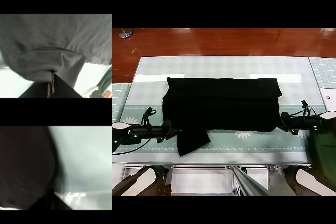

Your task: Fold the shirts.

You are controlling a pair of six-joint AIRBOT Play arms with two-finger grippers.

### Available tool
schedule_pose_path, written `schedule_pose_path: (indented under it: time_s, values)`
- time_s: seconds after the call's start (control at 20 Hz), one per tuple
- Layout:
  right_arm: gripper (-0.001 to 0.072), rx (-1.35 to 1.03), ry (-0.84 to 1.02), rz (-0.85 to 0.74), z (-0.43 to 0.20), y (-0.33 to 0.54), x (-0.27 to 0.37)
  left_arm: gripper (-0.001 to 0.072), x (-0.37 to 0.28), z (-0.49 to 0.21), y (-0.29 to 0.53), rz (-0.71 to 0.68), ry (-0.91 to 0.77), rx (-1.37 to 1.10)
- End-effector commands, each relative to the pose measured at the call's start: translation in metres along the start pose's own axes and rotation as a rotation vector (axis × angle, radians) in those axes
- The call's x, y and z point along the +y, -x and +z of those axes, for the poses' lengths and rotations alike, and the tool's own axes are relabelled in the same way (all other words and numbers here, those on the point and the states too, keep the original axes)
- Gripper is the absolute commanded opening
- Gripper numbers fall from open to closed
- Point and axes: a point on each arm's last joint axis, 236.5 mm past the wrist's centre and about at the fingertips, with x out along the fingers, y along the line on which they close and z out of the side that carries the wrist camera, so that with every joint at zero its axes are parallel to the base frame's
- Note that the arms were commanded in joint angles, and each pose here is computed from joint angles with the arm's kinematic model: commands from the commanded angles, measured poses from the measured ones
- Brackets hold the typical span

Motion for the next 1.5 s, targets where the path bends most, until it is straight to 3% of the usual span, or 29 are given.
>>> schedule_pose_path:
  time_s: [0.0,0.25,0.5,0.7,0.9,1.15,1.2,1.25,1.3,1.45]
  values:
    - [0.0031,0.051,0.048,0.105,-0.002,0.001,0.026,0.0027,-0.011,0.015,0.007,-0.016,-0.029,-0.038]
    - [0.0030,-0.088,0.152,0.018,0.064,0.044,0.050,0.0027,-0.072,0.086,0.050,-0.084,-0.173,-0.230]
    - [0.0031,-0.130,0.145,0.138,0.124,0.052,0.098,0.0027,-0.121,0.161,0.053,-0.082,-0.281,-0.341]
    - [0.0031,-0.135,0.228,0.143,0.160,0.039,0.131,0.0027,-0.141,0.221,0.041,-0.095,-0.239,-0.354]
    - [0.0031,-0.172,0.188,0.146,0.199,0.017,0.150,0.0027,-0.145,0.260,0.017,-0.087,-0.219,-0.359]
    - [0.0032,-0.105,0.159,0.129,0.211,-0.011,0.142,0.0027,-0.129,0.261,-0.021,-0.092,-0.162,-0.239]
    - [0.0079,-0.104,0.171,0.127,0.211,-0.015,0.141,0.0043,-0.127,0.261,-0.023,-0.090,-0.156,-0.235]
    - [0.0347,-0.104,0.181,0.127,0.211,-0.016,0.141,0.0315,-0.127,0.262,-0.022,-0.091,-0.156,-0.238]
    - [0.0645,-0.099,0.198,0.137,0.210,-0.014,0.144,0.0698,-0.132,0.261,-0.017,-0.103,-0.167,-0.226]
    - [0.0626,-0.077,0.258,0.130,0.217,0.026,0.136,0.0699,-0.135,0.259,0.034,-0.116,-0.215,-0.153]
